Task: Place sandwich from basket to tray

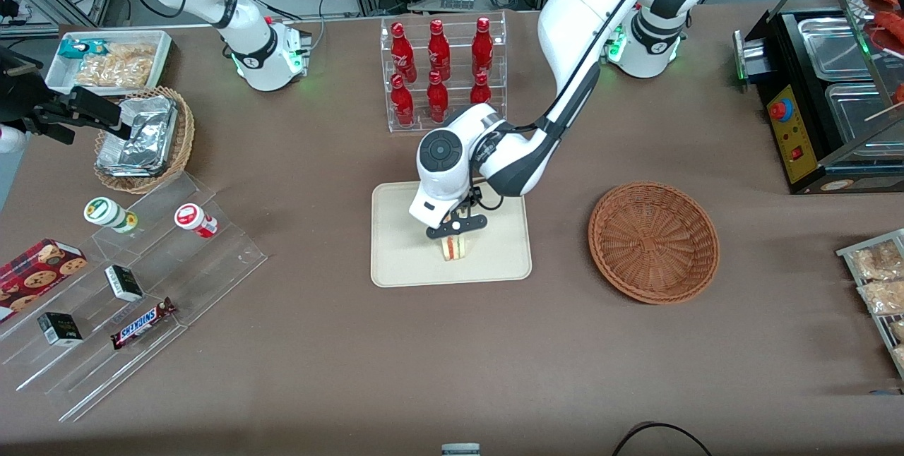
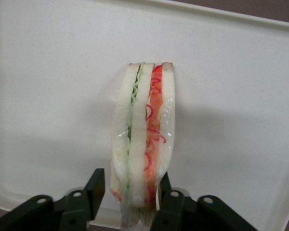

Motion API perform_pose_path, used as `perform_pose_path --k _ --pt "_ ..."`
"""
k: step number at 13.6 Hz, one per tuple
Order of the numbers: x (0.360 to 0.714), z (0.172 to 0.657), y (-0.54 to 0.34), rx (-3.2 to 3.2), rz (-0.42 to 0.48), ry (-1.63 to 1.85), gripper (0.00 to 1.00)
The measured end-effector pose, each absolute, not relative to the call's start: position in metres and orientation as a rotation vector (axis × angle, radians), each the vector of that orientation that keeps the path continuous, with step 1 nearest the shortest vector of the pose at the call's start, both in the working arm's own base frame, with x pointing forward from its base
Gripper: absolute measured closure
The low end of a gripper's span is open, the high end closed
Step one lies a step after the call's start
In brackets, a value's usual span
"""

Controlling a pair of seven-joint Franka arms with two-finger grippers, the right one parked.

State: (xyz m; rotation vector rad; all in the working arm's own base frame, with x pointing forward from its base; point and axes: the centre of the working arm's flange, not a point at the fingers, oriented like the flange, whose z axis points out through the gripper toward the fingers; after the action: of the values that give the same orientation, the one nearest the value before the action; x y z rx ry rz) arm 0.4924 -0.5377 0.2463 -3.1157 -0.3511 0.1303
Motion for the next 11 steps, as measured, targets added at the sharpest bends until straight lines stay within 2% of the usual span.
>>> perform_pose_path --k 3,4,7,9,11 --pt "0.499 0.283 -0.539 -3.135 0.095 -0.369 0.08" --pt "0.502 0.301 -0.535 -3.134 0.083 -0.377 0.01" --pt "0.520 0.353 -0.508 -3.117 0.052 -0.441 0.00" --pt "0.547 0.379 -0.473 -3.109 0.030 -0.539 0.00" --pt "0.567 0.389 -0.432 -3.057 0.079 -0.587 0.00"
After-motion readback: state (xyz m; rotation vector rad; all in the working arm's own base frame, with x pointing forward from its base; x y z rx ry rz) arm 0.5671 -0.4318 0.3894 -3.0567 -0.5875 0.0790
